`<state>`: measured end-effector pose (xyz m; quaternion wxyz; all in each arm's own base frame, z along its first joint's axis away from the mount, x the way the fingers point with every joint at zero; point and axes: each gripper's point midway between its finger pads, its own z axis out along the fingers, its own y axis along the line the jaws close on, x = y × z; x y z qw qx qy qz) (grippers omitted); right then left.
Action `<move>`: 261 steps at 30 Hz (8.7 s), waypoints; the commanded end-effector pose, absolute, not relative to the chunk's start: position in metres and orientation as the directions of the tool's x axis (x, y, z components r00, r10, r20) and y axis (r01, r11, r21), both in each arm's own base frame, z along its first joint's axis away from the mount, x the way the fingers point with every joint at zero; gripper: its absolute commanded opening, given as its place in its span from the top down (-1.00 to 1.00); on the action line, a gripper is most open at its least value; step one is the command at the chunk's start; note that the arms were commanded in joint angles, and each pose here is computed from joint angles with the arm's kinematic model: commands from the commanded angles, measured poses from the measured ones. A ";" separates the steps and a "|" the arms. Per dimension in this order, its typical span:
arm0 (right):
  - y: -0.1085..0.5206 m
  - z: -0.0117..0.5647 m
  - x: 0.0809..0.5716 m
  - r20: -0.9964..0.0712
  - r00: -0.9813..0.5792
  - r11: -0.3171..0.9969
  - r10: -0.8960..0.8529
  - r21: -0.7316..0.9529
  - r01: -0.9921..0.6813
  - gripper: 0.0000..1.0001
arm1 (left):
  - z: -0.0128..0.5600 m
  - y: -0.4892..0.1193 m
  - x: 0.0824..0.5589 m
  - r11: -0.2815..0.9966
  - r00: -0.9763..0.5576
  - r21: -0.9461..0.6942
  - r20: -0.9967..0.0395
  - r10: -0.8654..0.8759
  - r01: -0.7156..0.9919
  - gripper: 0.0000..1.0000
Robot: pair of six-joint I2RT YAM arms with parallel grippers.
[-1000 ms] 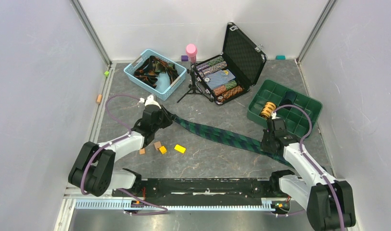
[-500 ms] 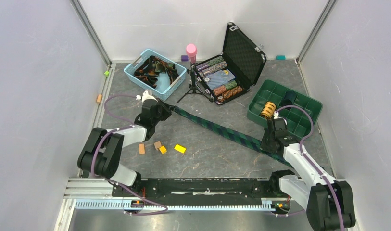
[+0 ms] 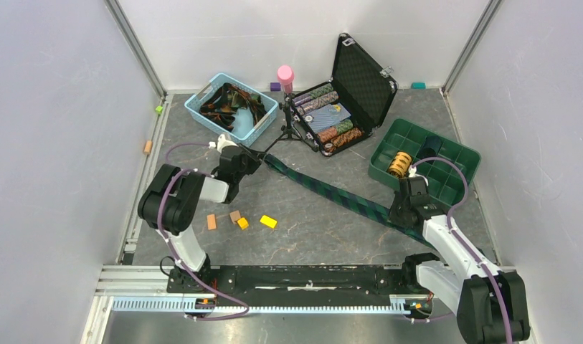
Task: Roll the ties
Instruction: Flatten out the tie at the center of the board, then roll the tie at the center of the board.
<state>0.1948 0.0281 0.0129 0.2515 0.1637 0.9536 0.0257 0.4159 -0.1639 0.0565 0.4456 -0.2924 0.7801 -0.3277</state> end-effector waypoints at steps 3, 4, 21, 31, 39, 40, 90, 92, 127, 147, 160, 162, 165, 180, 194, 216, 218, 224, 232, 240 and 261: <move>0.023 -0.010 0.166 -0.384 -0.863 0.943 0.330 0.086 0.322 1.00 | 0.084 -0.158 0.449 0.573 -0.312 -0.809 -0.515 -0.798 -0.131 0.55; 0.024 -0.010 0.166 -0.384 -0.862 0.942 0.331 0.088 0.323 1.00 | 0.083 -0.156 0.451 0.572 -0.306 -0.807 -0.513 -0.802 -0.145 0.55; 0.050 0.081 0.233 -0.657 -0.715 0.964 0.239 0.249 0.094 0.33 | 0.108 -0.135 0.420 0.730 -0.367 -0.659 -0.643 -0.672 -0.181 -0.17; 0.163 0.124 0.290 -0.721 -0.690 0.927 0.061 0.297 -0.229 0.24 | 0.132 -0.114 0.356 0.790 -0.450 -0.574 -0.659 -0.602 -0.215 -0.29; 0.262 0.096 0.369 -0.705 -0.700 0.926 -0.115 0.179 -0.333 0.93 | 0.140 -0.102 0.301 0.818 -0.516 -0.534 -0.649 -0.559 -0.215 -0.32; 0.269 0.087 0.379 -0.695 -0.705 0.930 -0.143 0.150 -0.336 1.00 | 0.138 -0.100 0.295 0.819 -0.521 -0.530 -0.646 -0.558 -0.220 -0.32; 0.239 0.047 0.302 -0.536 -0.778 0.915 -0.327 0.028 -0.403 1.00 | 0.161 -0.141 0.233 0.801 -0.562 -0.598 -0.674 -0.479 0.036 0.11; 0.223 0.046 0.305 -0.530 -0.790 0.925 -0.310 0.024 -0.379 1.00 | 0.151 -0.158 0.223 0.793 -0.582 -0.606 -0.668 -0.465 0.063 0.21; 0.190 0.005 0.238 -0.431 -0.846 0.884 -0.314 0.192 -0.426 1.00 | 0.027 -0.383 0.139 0.851 -0.804 -0.391 -0.591 0.060 0.351 0.96; 0.188 -0.005 0.209 -0.389 -0.855 0.875 -0.344 0.198 -0.443 1.00 | 0.020 -0.399 0.162 0.875 -0.776 -0.355 -0.629 0.037 0.329 0.96; 0.189 -0.005 0.203 -0.379 -0.856 0.872 -0.352 0.200 -0.447 1.00 | 0.022 -0.392 0.187 0.891 -0.756 -0.339 -0.655 0.006 0.302 0.96; 0.189 -0.006 0.202 -0.376 -0.857 0.872 -0.353 0.200 -0.447 1.00 | 0.023 -0.394 0.189 0.889 -0.755 -0.348 -0.656 -0.003 0.298 0.96; 0.189 -0.007 0.201 -0.370 -0.859 0.872 -0.354 0.202 -0.446 1.00 | 0.025 -0.394 0.193 0.890 -0.749 -0.349 -0.662 -0.011 0.295 0.96; 0.143 0.018 0.258 -0.479 -0.868 0.980 -0.132 0.071 -0.188 1.00 | 0.042 -0.413 0.156 0.812 -0.758 -0.398 -0.647 0.081 0.427 0.96; 0.067 0.002 0.232 -0.404 -0.913 0.997 -0.060 -0.065 -0.037 1.00 | 0.045 -0.505 0.133 0.709 -0.749 -0.460 -0.647 0.145 0.535 0.96; 0.071 0.003 0.205 -0.387 -0.921 0.999 -0.036 0.010 -0.044 1.00 | 0.035 -0.523 0.164 0.760 -0.745 -0.465 -0.666 0.037 0.454 0.96; 0.071 0.003 0.204 -0.386 -0.922 0.999 -0.036 0.014 -0.045 1.00 | 0.036 -0.523 0.167 0.760 -0.746 -0.472 -0.666 0.025 0.447 0.96; 0.072 0.002 0.203 -0.384 -0.922 0.999 -0.039 0.018 -0.049 1.00 | 0.037 -0.526 0.171 0.752 -0.750 -0.489 -0.661 0.011 0.442 0.96; 0.080 0.008 0.212 -0.415 -0.909 0.996 -0.037 0.055 -0.065 1.00 | 0.049 -0.522 0.154 0.701 -0.765 -0.523 -0.642 0.052 0.486 0.96; 0.118 0.038 0.258 -0.533 -0.845 0.971 -0.049 0.173 -0.165 1.00 | 0.095 -0.437 0.145 0.716 -0.728 -0.515 -0.685 -0.012 0.473 0.92; 0.359 0.114 0.275 -0.684 -0.729 0.563 -0.027 0.592 -0.577 1.00 | 0.091 -0.122 0.279 0.870 -0.543 -0.440 -0.685 -0.486 -0.224 0.34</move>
